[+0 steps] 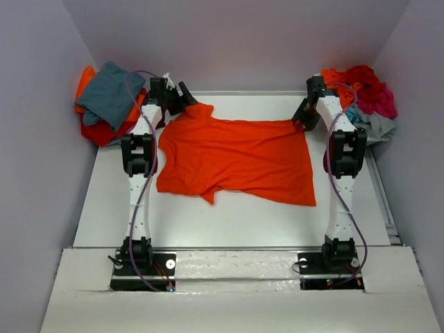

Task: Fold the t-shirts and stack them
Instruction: Grap the side of the flattened tshirt furthest away from the robot with both arms

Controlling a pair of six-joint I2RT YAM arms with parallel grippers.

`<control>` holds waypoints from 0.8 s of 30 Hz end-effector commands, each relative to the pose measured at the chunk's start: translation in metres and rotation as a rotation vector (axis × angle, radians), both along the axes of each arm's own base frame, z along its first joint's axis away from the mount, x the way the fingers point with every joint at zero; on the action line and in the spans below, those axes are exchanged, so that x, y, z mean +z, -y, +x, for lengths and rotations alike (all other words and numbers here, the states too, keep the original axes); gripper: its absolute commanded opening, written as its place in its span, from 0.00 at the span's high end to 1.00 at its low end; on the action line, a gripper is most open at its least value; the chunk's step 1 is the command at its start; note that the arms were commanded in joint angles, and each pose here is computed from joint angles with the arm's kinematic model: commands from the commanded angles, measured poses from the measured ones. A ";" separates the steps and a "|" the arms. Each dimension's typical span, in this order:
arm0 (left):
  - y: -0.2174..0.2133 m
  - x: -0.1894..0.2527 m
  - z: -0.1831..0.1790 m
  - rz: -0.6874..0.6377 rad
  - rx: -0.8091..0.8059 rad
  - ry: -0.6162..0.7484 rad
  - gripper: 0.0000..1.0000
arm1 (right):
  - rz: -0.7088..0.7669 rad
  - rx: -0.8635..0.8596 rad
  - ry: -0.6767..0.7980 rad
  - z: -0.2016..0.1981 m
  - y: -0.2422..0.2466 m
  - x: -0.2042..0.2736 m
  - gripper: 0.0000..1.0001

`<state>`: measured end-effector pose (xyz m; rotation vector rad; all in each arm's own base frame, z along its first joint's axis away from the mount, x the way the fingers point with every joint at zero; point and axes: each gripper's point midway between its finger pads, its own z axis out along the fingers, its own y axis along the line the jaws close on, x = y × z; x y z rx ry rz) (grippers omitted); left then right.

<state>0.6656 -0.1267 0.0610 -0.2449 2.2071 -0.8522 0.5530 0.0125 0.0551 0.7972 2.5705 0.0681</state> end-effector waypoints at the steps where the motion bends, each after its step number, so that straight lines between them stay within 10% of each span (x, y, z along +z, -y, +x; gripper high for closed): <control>1: -0.016 -0.019 -0.004 0.016 0.057 -0.084 0.08 | -0.099 -0.051 0.167 0.034 0.030 0.044 0.46; 24: -0.035 -0.023 -0.020 0.140 0.092 -0.136 0.12 | -0.268 -0.151 0.107 0.022 0.064 0.038 0.45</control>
